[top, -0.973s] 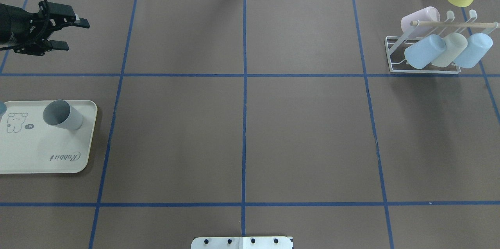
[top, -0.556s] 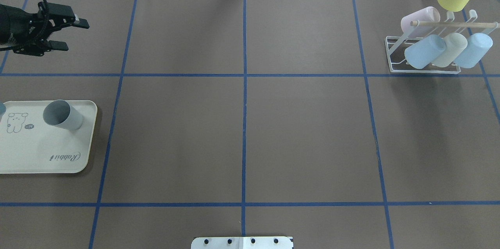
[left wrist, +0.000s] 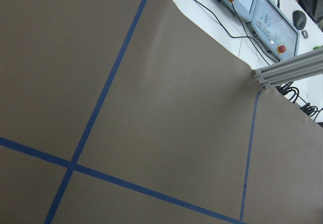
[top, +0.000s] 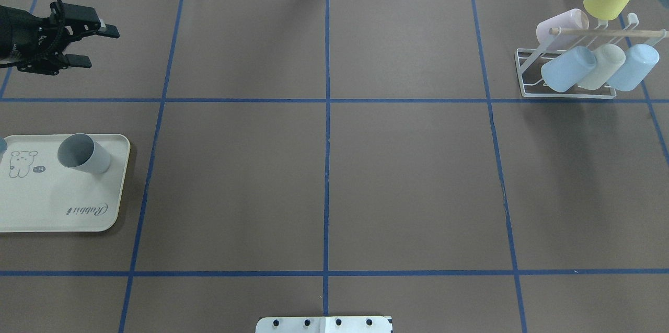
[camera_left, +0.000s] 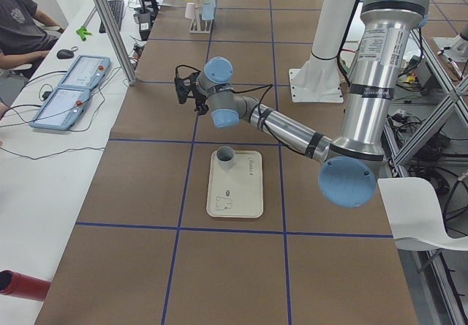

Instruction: Transfer IKEA cup to right arm and place on rack

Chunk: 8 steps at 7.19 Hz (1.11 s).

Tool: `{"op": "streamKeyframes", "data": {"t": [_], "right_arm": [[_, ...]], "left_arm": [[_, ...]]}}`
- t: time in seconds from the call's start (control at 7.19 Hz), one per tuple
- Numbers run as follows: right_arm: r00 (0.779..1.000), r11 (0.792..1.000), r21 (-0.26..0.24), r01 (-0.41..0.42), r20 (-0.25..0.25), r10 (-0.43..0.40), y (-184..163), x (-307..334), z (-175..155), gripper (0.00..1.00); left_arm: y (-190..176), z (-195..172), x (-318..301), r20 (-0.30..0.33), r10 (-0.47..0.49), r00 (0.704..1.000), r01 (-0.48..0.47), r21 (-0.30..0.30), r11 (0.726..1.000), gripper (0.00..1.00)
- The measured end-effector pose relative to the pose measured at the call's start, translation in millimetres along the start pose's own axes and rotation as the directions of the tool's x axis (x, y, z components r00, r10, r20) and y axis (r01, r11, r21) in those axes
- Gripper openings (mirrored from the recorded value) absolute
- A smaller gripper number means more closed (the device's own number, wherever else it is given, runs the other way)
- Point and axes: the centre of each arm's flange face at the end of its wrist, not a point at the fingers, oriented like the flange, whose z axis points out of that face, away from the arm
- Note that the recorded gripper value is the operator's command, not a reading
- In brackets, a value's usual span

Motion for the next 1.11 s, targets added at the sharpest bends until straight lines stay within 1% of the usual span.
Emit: {"op": "streamKeyframes", "data": {"t": [0.28, 1.11], "right_arm": [[1.000, 1.000, -0.012, -0.001, -0.003, 0.001, 1.5, 2.0, 7.6, 0.24], [1.000, 1.000, -0.017, -0.001, -0.010, 0.001, 2.3, 9.1, 13.3, 0.24]], "left_arm": [[0.8, -0.1, 0.6, 0.000, 0.000, 1.000, 0.000, -0.002, 1.000, 1.00], [2.4, 1.5, 1.3, 0.000, 0.002, 1.000, -0.002, -0.006, 1.000, 1.00]]}}
